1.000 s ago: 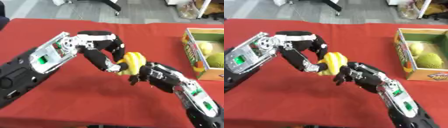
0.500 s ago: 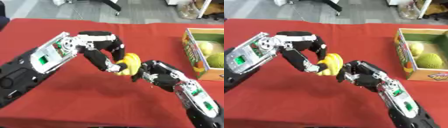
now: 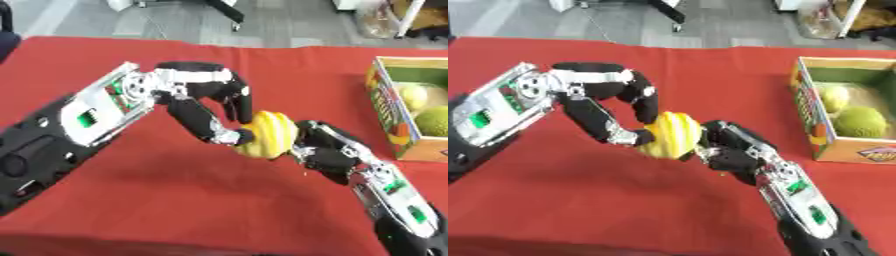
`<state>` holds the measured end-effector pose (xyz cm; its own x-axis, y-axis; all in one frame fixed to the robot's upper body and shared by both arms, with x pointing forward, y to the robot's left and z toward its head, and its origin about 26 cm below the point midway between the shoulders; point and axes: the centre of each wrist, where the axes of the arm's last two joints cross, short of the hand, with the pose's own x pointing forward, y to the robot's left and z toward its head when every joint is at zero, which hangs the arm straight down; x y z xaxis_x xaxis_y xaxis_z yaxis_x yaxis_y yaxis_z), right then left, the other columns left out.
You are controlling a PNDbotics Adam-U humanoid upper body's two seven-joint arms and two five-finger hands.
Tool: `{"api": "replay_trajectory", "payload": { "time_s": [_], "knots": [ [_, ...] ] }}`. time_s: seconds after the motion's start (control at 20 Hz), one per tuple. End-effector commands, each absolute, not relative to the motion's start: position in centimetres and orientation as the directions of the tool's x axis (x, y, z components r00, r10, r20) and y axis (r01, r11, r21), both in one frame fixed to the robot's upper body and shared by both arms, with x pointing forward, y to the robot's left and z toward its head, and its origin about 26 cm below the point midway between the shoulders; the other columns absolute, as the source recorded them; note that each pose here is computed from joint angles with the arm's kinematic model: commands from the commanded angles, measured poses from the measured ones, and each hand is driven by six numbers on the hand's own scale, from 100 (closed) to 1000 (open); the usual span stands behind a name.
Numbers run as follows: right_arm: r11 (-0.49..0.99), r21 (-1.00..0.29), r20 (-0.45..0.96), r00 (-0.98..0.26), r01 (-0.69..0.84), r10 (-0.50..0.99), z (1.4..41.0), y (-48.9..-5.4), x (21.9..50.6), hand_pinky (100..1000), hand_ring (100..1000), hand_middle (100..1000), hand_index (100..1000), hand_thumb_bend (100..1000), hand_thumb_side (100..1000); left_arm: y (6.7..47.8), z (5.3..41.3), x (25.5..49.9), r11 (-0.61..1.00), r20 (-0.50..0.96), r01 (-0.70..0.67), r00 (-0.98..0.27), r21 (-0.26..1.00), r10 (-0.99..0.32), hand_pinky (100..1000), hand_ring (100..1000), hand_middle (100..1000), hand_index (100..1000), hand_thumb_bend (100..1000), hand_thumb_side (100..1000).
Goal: Pick up the objects with one hand, pass them to the other hand, and then place them into the box on the other side of the table.
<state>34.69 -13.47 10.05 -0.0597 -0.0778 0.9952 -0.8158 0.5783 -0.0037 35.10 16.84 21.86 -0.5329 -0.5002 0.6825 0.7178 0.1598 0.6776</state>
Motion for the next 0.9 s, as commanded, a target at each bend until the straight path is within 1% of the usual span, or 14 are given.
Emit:
{"api": "replay_trajectory", "payload": {
  "time_s": [0.05, 0.1, 0.15, 0.2, 0.3, 0.6, 0.65, 0.8, 0.85, 0.9],
  "knots": [
    [0.575, -0.024, 0.994, -0.080, -0.818, -0.071, 10.85, -13.78, 34.88, 652, 628, 433, 471, 121, 289, 17.52, 22.98, 35.24, 0.174, 0.664, 0.690, -0.548, 0.702, -0.508, 678, 636, 520, 494, 156, 157],
    [0.559, -0.023, 0.994, -0.076, -0.829, -0.073, 10.84, -13.73, 34.84, 657, 641, 448, 510, 139, 355, 17.53, 23.03, 35.22, 0.178, 0.664, 0.687, -0.550, 0.705, -0.507, 677, 632, 514, 487, 133, 150],
    [0.536, -0.023, 0.994, -0.076, -0.844, -0.078, 10.89, -13.67, 34.80, 661, 652, 459, 548, 188, 398, 17.56, 23.02, 35.22, 0.182, 0.664, 0.685, -0.549, 0.705, -0.508, 676, 629, 510, 484, 120, 147],
    [0.518, -0.024, 0.994, -0.077, -0.855, -0.082, 10.94, -13.67, 34.79, 662, 653, 460, 551, 195, 403, 17.56, 23.00, 35.22, 0.184, 0.664, 0.684, -0.547, 0.705, -0.509, 675, 628, 510, 483, 118, 147],
    [0.486, -0.025, 0.993, -0.079, -0.874, -0.091, 11.01, -13.66, 34.79, 668, 667, 473, 594, 240, 445, 17.52, 22.94, 35.21, 0.188, 0.666, 0.684, -0.546, 0.705, -0.509, 673, 624, 505, 478, 103, 142],
    [0.433, -0.021, 0.990, -0.079, -0.901, -0.115, 11.25, -13.70, 34.80, 670, 671, 477, 604, 249, 455, 17.46, 22.98, 35.17, 0.196, 0.667, 0.680, -0.545, 0.706, -0.508, 670, 620, 502, 475, 106, 139],
    [0.413, -0.022, 0.988, -0.082, -0.910, -0.127, 11.39, -13.54, 34.70, 681, 694, 498, 657, 305, 492, 17.46, 22.98, 35.18, 0.199, 0.667, 0.679, -0.544, 0.706, -0.509, 666, 614, 497, 470, 109, 134],
    [0.341, -0.016, 0.983, -0.078, -0.940, -0.167, 11.58, -13.44, 34.54, 691, 714, 517, 699, 350, 500, 17.48, 22.98, 35.19, 0.204, 0.666, 0.677, -0.542, 0.708, -0.512, 666, 613, 497, 469, 105, 132],
    [0.320, -0.014, 0.981, -0.074, -0.947, -0.178, 11.58, -13.46, 34.54, 697, 724, 527, 723, 367, 487, 17.48, 22.98, 35.18, 0.204, 0.666, 0.676, -0.542, 0.708, -0.512, 666, 613, 497, 469, 104, 132],
    [0.295, -0.012, 0.979, -0.071, -0.955, -0.192, 11.60, -13.45, 34.52, 698, 725, 528, 725, 369, 485, 17.48, 22.99, 35.18, 0.204, 0.666, 0.676, -0.542, 0.708, -0.513, 666, 613, 497, 469, 103, 132]
  ]
}}
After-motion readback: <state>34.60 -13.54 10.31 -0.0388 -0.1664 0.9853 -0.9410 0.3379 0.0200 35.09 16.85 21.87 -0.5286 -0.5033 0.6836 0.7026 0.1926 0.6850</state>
